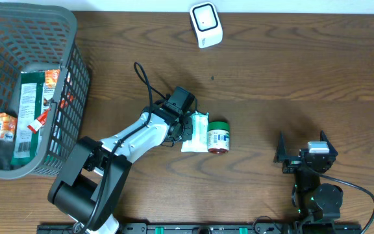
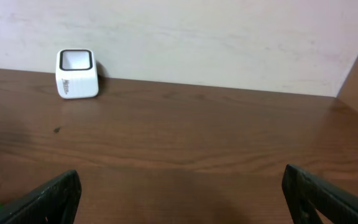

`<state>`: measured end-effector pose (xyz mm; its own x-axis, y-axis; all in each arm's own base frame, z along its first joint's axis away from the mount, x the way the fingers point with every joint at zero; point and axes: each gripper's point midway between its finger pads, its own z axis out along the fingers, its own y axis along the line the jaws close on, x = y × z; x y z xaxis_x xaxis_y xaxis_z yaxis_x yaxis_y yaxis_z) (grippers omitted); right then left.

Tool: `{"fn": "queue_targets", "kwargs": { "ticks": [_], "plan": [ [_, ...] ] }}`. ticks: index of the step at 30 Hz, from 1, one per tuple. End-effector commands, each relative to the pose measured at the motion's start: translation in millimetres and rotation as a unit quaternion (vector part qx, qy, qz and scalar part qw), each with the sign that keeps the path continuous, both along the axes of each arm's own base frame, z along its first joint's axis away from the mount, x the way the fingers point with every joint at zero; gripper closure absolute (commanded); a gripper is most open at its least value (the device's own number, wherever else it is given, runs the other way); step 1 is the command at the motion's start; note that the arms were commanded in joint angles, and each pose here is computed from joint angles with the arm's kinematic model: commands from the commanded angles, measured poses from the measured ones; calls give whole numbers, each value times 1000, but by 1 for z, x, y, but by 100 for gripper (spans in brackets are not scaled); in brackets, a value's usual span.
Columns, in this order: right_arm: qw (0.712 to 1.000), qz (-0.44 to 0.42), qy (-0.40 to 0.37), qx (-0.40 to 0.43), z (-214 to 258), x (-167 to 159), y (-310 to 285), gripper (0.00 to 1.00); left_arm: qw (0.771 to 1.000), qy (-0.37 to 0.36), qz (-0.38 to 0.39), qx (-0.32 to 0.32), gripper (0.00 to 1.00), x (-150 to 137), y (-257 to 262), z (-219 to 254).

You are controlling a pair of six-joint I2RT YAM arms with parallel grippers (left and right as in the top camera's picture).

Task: Scan the item barcode
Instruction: 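Place the wipes pack on the table left of the jar, then reach the left gripper into the basket toward the 3M gloves pack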

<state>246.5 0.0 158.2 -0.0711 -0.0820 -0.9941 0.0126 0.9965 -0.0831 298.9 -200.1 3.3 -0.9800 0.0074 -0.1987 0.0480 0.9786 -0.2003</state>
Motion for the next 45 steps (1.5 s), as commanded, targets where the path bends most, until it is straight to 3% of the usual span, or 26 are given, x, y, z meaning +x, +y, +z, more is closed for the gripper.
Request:
{"fn": "queue_targets", "kwargs": {
  "ticks": [1,4,10,15,16,20,26,38,42,45],
  "plan": [
    [1000,-7,-1,7,0,0,-2,1,1000,0,-13,12,83,-2,3,-4],
    [1000,-7,-1,7,0,0,-2,1,1000,-3,-13,10,83,-1,3,-1],
    [1000,-7,-1,7,0,0,-2,1,999,-47,-15,15,69,23,7,49],
    [1000,-7,-1,7,0,0,-2,1,992,-123,5,43,30,54,36,137],
    [1000,-7,-1,7,0,0,-2,1,989,-138,13,48,26,59,45,157],
    [1000,-7,-1,7,0,0,-2,1,978,-185,74,59,21,71,94,231],
    [1000,-7,-1,7,0,0,-2,1,946,-236,206,90,20,77,197,295],
    [1000,-7,-1,7,0,0,-2,1,872,-169,436,142,20,36,376,271],
    [1000,-7,-1,7,0,0,-2,1,864,-129,463,148,19,29,401,244],
    [1000,-7,-1,7,0,0,-2,1,869,-86,463,151,12,30,409,215]
  ]
}}
